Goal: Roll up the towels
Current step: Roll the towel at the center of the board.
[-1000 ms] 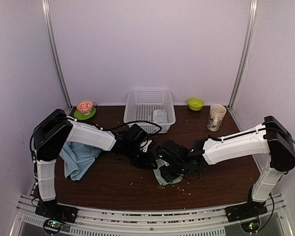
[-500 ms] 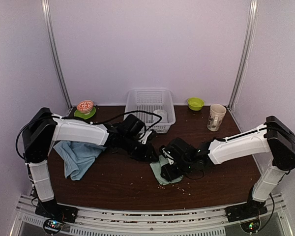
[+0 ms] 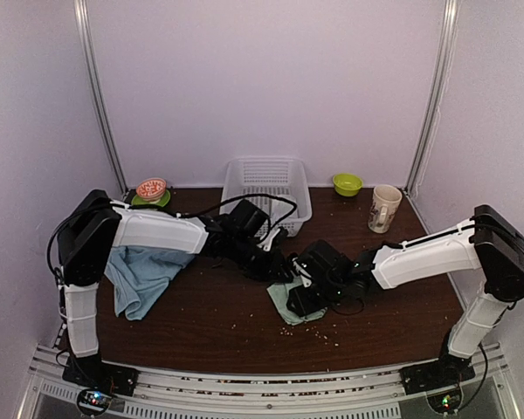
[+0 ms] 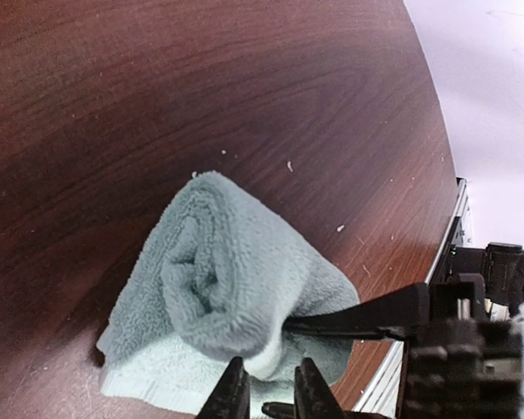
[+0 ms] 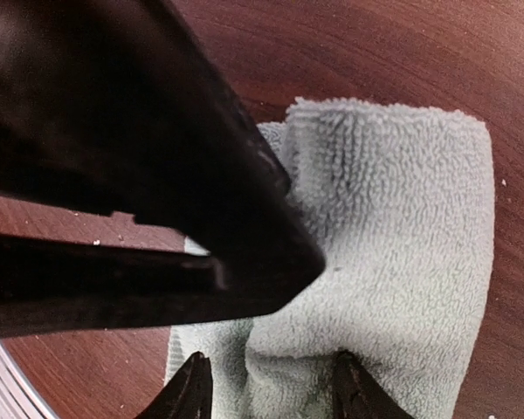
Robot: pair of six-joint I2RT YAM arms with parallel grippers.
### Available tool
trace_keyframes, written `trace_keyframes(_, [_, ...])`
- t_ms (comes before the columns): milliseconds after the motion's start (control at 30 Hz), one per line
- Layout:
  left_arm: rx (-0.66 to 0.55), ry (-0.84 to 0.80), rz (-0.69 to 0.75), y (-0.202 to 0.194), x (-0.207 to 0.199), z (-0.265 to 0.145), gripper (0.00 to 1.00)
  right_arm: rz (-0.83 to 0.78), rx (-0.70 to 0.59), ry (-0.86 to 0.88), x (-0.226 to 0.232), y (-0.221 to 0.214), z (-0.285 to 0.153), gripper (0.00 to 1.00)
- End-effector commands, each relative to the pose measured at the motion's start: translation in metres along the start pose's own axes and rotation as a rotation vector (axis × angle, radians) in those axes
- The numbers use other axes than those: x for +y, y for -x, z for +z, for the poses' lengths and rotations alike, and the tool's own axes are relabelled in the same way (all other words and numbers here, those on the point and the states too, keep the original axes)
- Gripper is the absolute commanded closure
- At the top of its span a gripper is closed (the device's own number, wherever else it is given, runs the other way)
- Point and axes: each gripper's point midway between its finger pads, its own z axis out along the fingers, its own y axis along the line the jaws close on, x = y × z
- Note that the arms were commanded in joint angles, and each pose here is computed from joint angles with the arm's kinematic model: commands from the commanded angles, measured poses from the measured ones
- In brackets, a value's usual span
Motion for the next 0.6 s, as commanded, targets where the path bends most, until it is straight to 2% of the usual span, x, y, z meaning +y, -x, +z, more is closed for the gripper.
trace_keyframes(0, [-0.05, -0.102, 0.014, 0.018, -0.02, 0.008, 0.82, -0.024, 0.023, 0.02, 0.002, -0.008, 0.002, 0.52])
trace_keyframes(267, [-0.057, -0.075, -0.074, 0.018, 0.001, 0.029, 0.81, -0.033, 0.021, 0.038, 0.006, -0.007, -0.002, 0.51])
trace_keyframes(567, [-0.04, -0.026, -0.172, 0.007, 0.031, 0.04, 0.83, -0.041, -0.007, 0.024, 0.004, 0.001, -0.018, 0.44])
